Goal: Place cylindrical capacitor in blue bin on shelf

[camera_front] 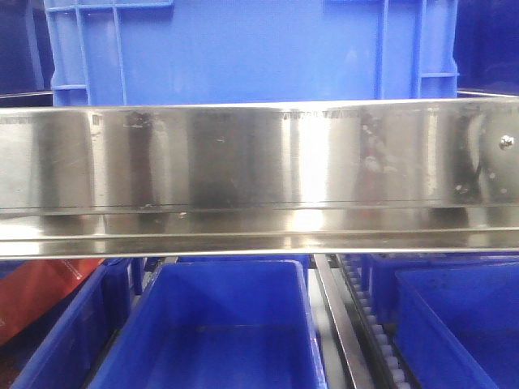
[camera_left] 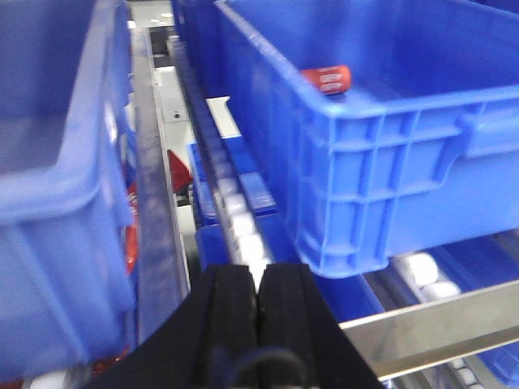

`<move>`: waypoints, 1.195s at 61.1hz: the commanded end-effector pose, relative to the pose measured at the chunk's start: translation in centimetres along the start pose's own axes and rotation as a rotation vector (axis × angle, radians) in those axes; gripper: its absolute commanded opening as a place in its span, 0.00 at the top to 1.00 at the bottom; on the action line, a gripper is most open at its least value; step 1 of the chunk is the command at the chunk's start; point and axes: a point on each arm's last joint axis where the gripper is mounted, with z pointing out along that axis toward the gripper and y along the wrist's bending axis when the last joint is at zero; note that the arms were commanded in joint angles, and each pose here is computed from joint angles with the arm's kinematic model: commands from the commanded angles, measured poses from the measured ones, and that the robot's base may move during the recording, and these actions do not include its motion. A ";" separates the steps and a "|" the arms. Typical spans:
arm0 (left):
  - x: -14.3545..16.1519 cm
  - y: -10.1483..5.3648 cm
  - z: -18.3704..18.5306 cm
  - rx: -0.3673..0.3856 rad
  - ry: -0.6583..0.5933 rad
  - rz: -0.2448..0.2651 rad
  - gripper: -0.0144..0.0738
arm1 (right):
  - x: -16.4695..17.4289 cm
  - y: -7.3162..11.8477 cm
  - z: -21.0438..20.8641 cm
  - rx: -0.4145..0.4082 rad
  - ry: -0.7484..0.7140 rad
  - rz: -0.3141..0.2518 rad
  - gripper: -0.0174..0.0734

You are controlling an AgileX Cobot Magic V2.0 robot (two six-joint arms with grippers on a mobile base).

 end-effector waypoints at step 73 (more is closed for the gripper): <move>1.0 -0.1 -0.7 0.011 -0.034 -0.035 0.96 | -5.7 5.5 16.6 -0.191 0.170 -0.077 0.39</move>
